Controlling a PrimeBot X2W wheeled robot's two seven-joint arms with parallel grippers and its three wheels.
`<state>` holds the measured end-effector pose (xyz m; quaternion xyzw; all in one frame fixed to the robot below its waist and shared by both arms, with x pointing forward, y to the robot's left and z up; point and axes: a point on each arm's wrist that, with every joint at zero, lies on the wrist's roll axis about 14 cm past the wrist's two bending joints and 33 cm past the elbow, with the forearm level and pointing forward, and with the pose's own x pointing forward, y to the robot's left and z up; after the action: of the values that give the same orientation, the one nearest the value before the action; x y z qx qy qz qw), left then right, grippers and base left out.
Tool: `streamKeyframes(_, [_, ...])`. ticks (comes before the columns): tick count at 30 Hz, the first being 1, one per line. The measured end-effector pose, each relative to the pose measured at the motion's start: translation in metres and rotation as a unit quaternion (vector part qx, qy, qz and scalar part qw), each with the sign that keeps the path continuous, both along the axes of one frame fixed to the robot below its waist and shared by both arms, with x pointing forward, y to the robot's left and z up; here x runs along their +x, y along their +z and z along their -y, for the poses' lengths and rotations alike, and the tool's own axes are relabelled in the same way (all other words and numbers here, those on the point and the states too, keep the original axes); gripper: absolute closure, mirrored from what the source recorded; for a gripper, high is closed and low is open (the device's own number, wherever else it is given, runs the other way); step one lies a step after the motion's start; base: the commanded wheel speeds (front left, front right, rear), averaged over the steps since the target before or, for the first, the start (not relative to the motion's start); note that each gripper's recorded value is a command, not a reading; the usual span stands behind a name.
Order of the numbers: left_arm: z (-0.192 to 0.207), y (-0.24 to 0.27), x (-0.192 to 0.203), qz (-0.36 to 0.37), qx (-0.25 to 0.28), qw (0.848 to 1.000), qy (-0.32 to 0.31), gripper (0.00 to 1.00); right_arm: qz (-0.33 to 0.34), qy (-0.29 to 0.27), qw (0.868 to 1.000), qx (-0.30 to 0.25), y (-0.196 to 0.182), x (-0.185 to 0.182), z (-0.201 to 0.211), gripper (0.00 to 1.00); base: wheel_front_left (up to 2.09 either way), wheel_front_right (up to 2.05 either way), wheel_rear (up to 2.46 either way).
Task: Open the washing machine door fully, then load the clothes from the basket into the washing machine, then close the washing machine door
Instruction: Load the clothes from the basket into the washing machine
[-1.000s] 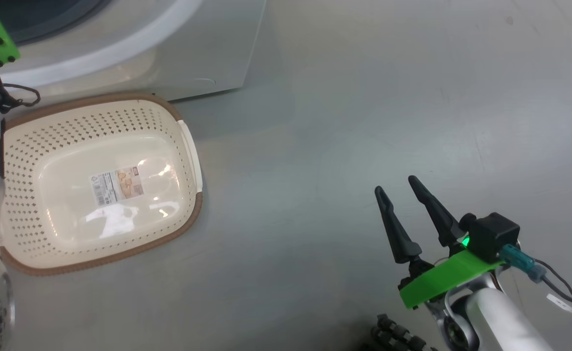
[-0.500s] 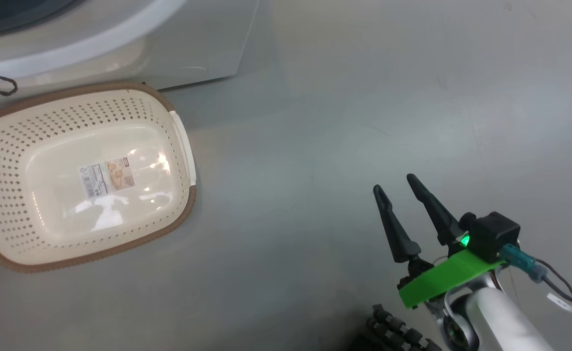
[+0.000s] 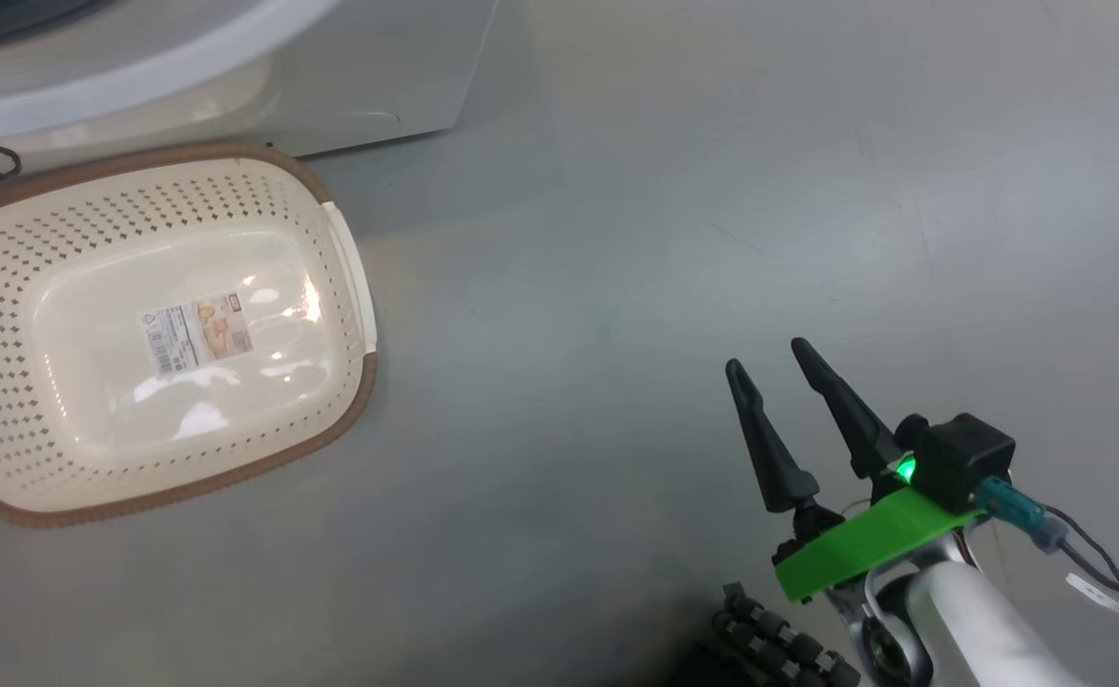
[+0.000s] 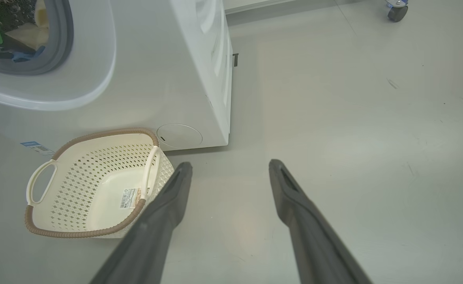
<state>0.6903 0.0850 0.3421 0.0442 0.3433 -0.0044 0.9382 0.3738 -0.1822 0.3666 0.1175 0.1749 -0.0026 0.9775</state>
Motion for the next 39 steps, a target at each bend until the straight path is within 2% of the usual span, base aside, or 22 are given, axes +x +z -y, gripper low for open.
streamKeyframes(4, [0.0, -0.002, 0.0, -0.002, 0.005, 1.0, -0.003, 0.0, -0.001, -0.001, 1.0, 0.003, -0.001, 0.001, -0.001, 0.0, 0.0, 0.0, 0.0])
streamKeyframes(5, [0.0, -0.003, 0.0, -0.002, 0.005, 1.0, -0.003, 0.06, -0.001, -0.001, 1.0, 0.003, -0.001, 0.001, -0.001, 0.0, 0.0, 0.0, 0.0])
streamKeyframes(6, [0.0, -0.004, 0.0, -0.003, 0.006, 1.0, -0.003, 0.19, -0.002, -0.001, 1.0, 0.003, -0.002, 0.001, -0.001, 0.0, 0.0, 0.0, 0.0])
streamKeyframes(8, [0.0, -0.006, 0.0, -0.005, 0.006, 1.0, -0.004, 0.32, -0.003, -0.001, 1.0, 0.003, -0.002, 0.001, -0.001, 0.0, 0.0, 0.0, 0.0])
streamKeyframes(10, [0.0, -0.006, 0.0, -0.006, 0.007, 1.0, -0.004, 0.4, -0.002, -0.002, 1.0, 0.003, -0.002, 0.001, -0.001, 0.0, 0.0, 0.0, 0.0])
streamKeyframes(11, [0.0, -0.006, 0.0, -0.006, 0.007, 1.0, -0.004, 0.49, -0.003, -0.002, 1.0, 0.002, -0.003, 0.001, 0.0, 0.0, 0.0, 0.0, 0.0])
streamKeyframes(14, [0.001, -0.007, 0.002, -0.005, 0.007, 1.0, -0.005, 0.55, -0.004, -0.004, 1.0, 0.002, -0.004, 0.002, 0.001, 0.0, 0.0, 0.0, 0.0])
streamKeyframes(16, [0.0, -0.008, 0.002, -0.005, 0.009, 1.0, -0.005, 0.62, -0.004, -0.003, 1.0, 0.002, -0.004, 0.002, 0.001, 0.0, 0.0, 0.0, 0.0])
streamKeyframes(18, [-0.001, -0.007, 0.002, -0.005, 0.01, 1.0, -0.005, 0.78, -0.002, -0.003, 1.0, 0.002, -0.003, 0.003, 0.0, 0.0, 0.0, 0.0, 0.0])
streamKeyframes(20, [-0.002, -0.006, 0.002, -0.004, 0.012, 1.0, -0.006, 1.0, 0.002, -0.002, 1.0, 0.003, -0.002, 0.006, -0.001, 0.0, 0.0, 0.0, 0.0])
streamKeyframes(39, [-0.003, 0.02, -0.002, 0.009, 0.004, 1.0, -0.002, 1.0, 0.022, 0.006, 1.0, 0.009, 0.01, 0.011, -0.007, 0.0, 0.0, 0.0, 0.0])
